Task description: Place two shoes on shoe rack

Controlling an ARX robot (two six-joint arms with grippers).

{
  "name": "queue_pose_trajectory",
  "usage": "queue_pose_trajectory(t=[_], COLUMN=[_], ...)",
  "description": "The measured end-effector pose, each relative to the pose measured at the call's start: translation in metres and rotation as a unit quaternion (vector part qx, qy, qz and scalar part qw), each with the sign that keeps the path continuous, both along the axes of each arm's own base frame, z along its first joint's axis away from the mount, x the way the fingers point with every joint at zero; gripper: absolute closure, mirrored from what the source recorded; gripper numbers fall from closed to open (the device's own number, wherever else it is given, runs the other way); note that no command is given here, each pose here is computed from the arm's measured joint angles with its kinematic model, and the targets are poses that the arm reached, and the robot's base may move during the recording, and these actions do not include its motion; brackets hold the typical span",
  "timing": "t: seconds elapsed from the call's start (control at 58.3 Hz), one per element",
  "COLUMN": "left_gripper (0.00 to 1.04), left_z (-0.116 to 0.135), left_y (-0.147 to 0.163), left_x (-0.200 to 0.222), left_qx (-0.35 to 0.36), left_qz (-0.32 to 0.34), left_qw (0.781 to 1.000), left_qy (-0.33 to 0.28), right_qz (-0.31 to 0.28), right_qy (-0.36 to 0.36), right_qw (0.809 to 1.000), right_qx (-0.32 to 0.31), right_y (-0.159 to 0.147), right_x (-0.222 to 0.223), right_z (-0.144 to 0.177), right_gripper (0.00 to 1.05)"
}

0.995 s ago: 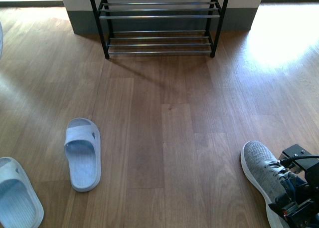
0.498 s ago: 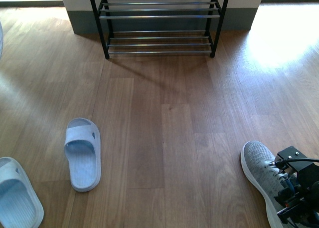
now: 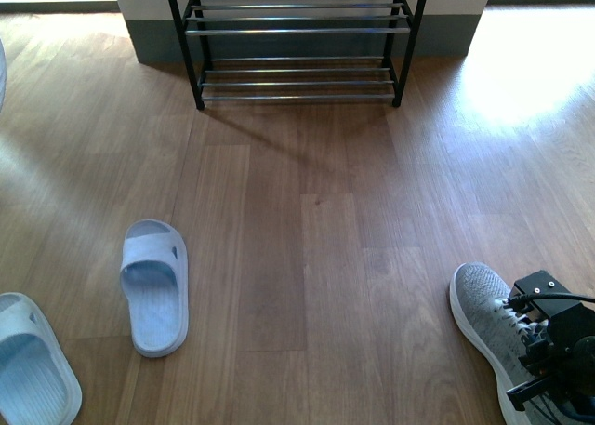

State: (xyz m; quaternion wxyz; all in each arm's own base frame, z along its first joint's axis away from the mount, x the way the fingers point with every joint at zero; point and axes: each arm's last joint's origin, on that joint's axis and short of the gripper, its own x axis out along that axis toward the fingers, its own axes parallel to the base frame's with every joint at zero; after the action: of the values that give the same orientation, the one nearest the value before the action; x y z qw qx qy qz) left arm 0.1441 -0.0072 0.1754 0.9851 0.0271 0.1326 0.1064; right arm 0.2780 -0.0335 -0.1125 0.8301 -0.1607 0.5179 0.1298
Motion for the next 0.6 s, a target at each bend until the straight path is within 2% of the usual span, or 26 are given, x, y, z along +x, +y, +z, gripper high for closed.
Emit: queue_pose_trajectory(t=[0.378, 0.601], left_gripper=[1.03, 1.03], left_z=[0.000, 0.000], left_y=[0.000, 0.000], left_x=[0.000, 0.000], left_qx=[0.000, 0.000], left_qz=[0.000, 0.000], left_qw=[1.000, 1.000], left_qy=[0.000, 0.000], right_qz=[0.041, 0.063], right_qy=[-0.103, -0.213], right_qw=[0.994, 0.974], right_qx=[0.005, 0.032], right_y=[0.006, 0.013], right_x=[0.003, -0.012], right_z=[0.104, 0.186], right_gripper=[1.03, 1.03])
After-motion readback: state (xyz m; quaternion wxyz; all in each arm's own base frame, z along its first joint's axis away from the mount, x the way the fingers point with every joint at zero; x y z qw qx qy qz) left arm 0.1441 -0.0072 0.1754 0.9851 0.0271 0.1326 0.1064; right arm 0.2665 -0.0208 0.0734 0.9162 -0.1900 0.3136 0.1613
